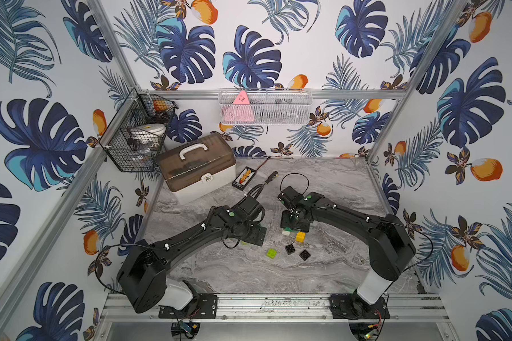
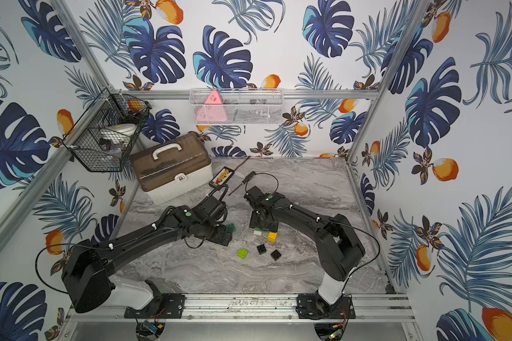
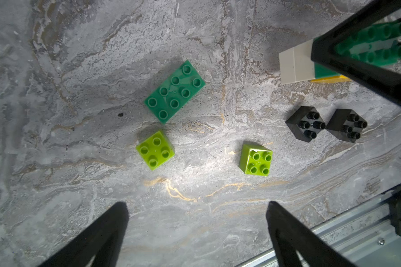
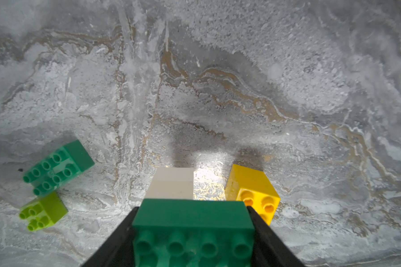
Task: Assemble a giraffe with lego
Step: Assemble the lego brick with the lego brick.
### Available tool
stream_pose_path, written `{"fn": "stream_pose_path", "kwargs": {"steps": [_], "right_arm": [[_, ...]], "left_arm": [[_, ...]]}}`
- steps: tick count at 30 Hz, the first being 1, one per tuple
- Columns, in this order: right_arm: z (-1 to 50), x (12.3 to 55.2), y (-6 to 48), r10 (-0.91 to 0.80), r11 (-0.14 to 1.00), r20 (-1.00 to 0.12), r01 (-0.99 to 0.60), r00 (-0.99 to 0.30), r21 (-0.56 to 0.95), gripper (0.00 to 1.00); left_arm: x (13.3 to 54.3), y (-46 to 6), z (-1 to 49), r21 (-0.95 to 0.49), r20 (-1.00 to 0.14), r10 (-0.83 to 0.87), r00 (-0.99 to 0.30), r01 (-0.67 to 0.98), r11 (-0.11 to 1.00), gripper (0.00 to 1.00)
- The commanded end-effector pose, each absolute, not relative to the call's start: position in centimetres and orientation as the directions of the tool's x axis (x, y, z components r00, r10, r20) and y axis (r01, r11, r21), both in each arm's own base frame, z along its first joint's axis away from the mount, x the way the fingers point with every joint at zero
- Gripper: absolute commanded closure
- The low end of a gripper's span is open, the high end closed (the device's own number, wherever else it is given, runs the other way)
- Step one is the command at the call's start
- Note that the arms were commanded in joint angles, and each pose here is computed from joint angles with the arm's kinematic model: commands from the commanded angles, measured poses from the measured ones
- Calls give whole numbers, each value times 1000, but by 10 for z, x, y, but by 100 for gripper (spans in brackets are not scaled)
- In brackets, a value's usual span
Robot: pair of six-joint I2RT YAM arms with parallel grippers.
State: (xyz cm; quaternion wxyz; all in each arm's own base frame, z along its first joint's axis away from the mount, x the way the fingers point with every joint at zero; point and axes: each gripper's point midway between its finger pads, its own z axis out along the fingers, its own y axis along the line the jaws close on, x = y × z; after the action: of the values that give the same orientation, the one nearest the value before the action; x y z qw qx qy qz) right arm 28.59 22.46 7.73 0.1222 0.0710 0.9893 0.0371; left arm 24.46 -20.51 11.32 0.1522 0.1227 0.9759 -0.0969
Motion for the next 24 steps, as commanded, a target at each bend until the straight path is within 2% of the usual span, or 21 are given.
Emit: {"fn": "stream_pose_path", "kwargs": {"steps": [1,24], "right_arm": [[76,285,218,186,982,-249,174,-951,72,45],[66,275,207,229,973,-234,224,-945,48,47]], "left_arm": [[242,-203,114,-143,-319,228,-920,285,948,2],[240,-203,116,-141,-320,245,-915,302,943,2]]}}
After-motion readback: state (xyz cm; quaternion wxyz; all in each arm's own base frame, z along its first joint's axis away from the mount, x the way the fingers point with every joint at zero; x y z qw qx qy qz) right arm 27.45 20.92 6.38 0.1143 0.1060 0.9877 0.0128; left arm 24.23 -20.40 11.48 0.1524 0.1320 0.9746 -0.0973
